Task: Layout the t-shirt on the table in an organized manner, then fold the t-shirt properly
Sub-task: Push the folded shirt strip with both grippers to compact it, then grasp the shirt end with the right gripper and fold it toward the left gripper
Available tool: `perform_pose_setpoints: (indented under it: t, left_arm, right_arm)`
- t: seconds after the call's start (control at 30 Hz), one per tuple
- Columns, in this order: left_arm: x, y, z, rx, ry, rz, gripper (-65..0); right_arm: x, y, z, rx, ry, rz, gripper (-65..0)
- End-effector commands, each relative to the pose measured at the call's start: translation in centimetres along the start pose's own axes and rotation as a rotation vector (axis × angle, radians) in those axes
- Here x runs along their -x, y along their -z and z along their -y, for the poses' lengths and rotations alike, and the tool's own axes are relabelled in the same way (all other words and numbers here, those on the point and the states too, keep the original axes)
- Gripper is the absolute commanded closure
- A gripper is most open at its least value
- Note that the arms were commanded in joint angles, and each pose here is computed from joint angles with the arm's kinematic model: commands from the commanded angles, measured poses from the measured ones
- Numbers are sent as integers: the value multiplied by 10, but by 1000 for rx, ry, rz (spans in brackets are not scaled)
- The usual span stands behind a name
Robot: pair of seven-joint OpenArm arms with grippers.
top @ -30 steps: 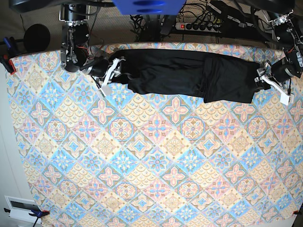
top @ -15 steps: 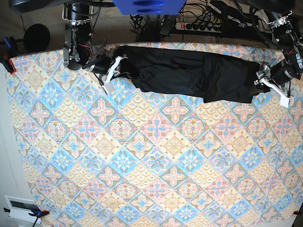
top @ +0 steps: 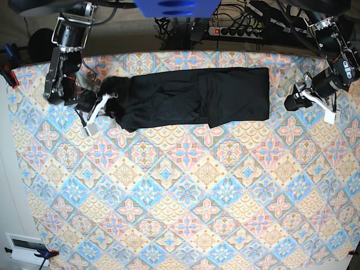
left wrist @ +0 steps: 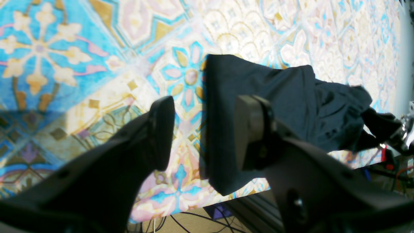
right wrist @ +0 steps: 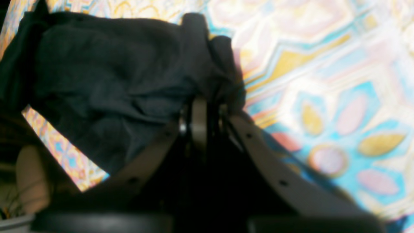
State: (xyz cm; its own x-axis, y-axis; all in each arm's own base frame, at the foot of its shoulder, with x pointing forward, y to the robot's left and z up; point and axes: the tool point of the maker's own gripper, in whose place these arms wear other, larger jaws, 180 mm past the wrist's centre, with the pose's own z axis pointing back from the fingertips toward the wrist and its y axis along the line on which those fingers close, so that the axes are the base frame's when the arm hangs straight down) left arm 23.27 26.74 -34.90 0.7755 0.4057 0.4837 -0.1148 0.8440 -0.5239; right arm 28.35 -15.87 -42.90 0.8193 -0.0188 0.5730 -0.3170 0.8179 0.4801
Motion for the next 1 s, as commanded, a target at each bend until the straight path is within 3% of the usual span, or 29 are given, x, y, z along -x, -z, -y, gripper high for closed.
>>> perform_pose_setpoints:
  t: [0.0, 0.2, 0.4, 0.5, 0.67, 0.97]
  left_arm:
    - [-11, -3, 6, 12, 31, 25, -292]
    - [1, 10, 19, 45, 56, -28, -292]
    - [12, 33, 42, 89, 95, -82, -292]
    - [19, 47, 55, 103, 125, -117, -292]
    - [23, 58, 63, 98, 120, -113, -292]
    - [25, 62, 65, 88, 118, -115, -292]
  right_arm:
    - [-18, -8, 15, 42, -24, 21, -2]
    - [-60, -23, 56, 98, -9, 79, -3]
    - [-79, -32, 62, 119, -40, 98, -3]
    - [-93, -39, 52, 128, -107, 106, -3]
    - [-107, -23, -4, 53, -259, 123, -3]
    - [-106, 1, -112, -122, -408, 194, -2]
